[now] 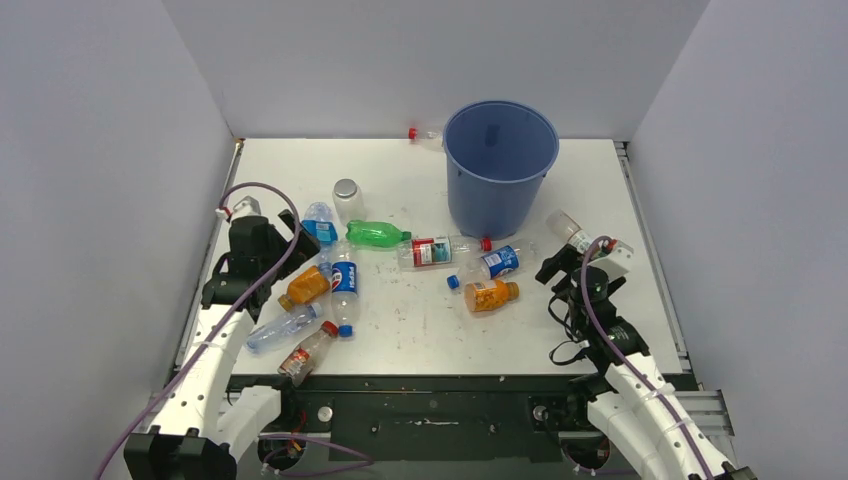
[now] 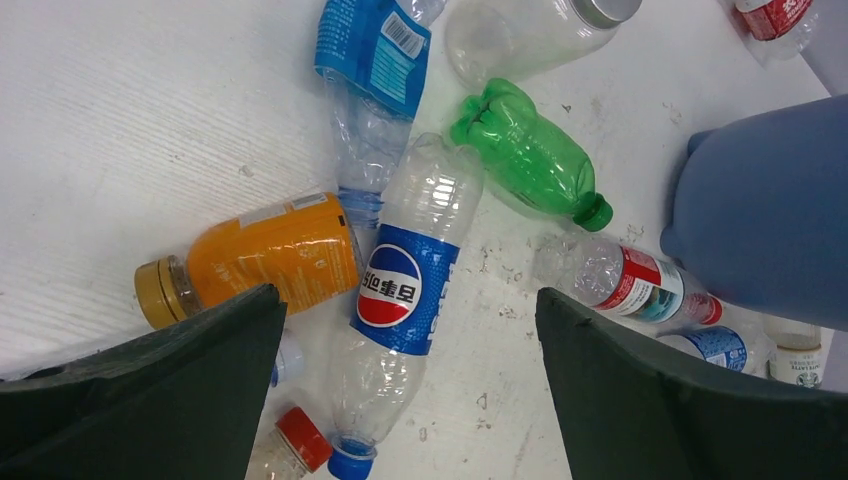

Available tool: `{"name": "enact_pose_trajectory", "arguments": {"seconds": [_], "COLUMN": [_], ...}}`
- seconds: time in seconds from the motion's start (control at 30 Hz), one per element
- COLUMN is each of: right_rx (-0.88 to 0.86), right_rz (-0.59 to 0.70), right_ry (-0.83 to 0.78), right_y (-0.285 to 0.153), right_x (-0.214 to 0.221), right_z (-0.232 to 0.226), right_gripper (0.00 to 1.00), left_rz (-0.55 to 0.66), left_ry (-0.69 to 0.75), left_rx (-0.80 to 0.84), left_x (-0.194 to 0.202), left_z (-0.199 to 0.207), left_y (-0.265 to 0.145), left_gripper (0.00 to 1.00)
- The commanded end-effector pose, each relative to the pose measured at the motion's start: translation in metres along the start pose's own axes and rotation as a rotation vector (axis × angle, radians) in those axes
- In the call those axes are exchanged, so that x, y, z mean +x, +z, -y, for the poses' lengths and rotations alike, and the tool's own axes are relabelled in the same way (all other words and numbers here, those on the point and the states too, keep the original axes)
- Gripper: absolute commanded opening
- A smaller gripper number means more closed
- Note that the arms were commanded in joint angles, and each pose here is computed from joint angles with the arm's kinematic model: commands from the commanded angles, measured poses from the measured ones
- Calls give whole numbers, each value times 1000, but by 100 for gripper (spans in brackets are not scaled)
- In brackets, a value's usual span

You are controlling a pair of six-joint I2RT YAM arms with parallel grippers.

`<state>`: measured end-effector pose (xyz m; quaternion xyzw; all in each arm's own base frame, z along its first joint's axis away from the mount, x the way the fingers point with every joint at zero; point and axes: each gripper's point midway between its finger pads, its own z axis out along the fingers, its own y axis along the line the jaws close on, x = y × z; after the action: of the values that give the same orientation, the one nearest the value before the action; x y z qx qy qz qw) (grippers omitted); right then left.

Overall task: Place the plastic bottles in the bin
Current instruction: Pick up the plastic bottle at the center of the board.

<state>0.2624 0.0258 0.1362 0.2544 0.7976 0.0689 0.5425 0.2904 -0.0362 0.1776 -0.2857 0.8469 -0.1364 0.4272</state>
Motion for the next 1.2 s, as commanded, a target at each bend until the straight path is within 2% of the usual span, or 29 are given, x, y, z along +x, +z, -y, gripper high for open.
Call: {"name": "enact_pose_trajectory", "arguments": {"seconds": [0.0,0.27,0.53,0.67,0.87,1.17], "right_rx": [-26,-224,-242,-248,-253,-291], "right_rz": [-41,-80,-143,-140,-222,-269], "right_ry": [-15,-76,-34,-12,21,52], "right_y": [-4,-9,-1,3,11,19], "right_x": [-1,5,31,37,65,82], "right_z": [-9,-42,-42,-42,-41,-54], "right_gripper": [90,90,90,90,90,91], "left_rz": [3,120,131,129,101,114], "left_ry": [18,176,361,358,271,308], "left_rx": [75,152,288,355,462,596], "left_x": [0,-11,-1,9,3,12], "left_z": [15,45,103,107,109,120], "left_y": [-8,-40,-59,-50,-57,-78], "left_gripper": [96,96,96,96,96,96]}}
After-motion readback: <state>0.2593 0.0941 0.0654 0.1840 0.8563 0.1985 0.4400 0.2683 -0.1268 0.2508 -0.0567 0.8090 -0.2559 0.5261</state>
